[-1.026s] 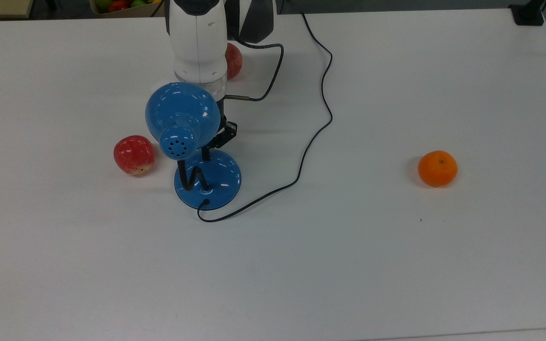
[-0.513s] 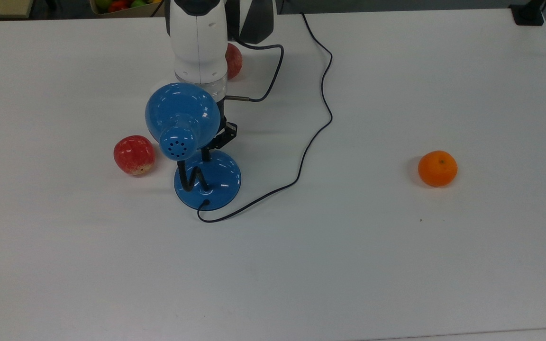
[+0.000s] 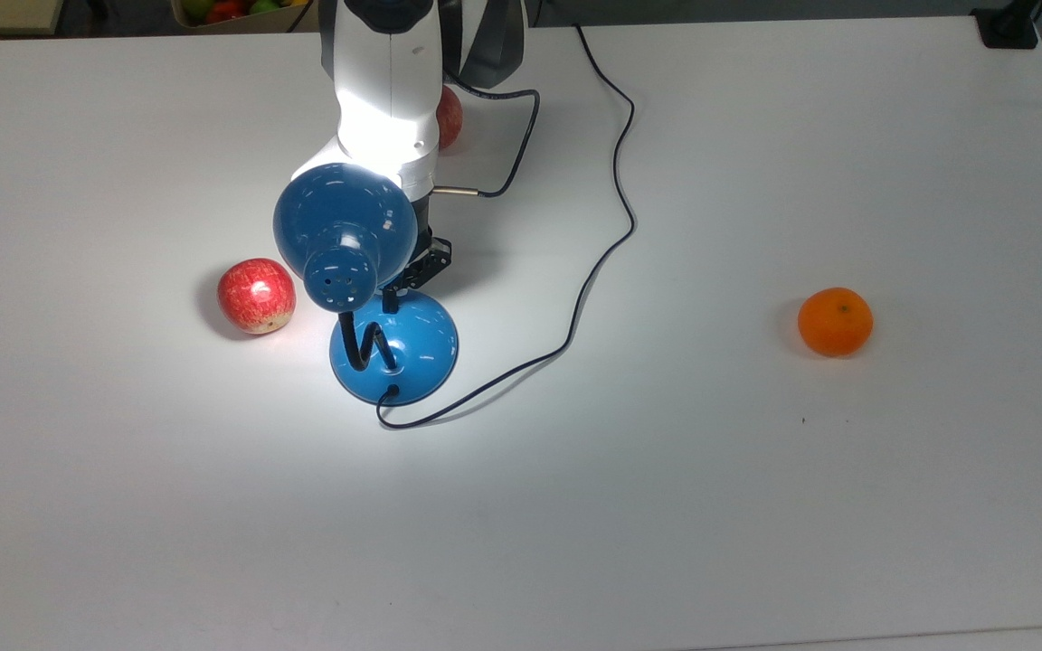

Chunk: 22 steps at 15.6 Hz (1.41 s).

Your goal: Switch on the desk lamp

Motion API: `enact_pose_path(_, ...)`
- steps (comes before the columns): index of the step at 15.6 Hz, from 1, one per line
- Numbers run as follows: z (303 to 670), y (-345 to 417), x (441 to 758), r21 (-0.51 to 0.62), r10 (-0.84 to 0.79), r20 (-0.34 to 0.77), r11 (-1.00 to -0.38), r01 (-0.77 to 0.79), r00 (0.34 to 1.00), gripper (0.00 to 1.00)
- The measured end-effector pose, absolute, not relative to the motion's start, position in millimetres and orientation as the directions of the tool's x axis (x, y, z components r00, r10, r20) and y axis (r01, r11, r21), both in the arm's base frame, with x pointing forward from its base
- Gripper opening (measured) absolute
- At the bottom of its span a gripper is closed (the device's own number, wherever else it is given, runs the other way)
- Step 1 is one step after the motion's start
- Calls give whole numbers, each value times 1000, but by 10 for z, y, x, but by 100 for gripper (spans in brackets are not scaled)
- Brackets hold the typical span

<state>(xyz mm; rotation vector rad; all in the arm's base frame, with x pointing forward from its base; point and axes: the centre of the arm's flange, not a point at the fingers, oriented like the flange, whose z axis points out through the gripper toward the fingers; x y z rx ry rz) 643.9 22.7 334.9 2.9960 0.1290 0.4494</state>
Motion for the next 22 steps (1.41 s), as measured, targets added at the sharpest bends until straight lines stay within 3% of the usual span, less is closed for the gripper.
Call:
enact_pose_path(7, 3351, 227, 6446, 126, 106, 288, -989, 72, 952, 1)
enact_pose_path(10, 3427, 187, 6374, 144, 90, 192, -988, 63, 977, 1)
enact_pose_path(18, 4063, 274, 5867, 206, 45, -78, -977, 60, 996, 1)
enact_pose_path(22, 4600, 339, 5668, 186, 18, -79, -982, 32, 997, 1)
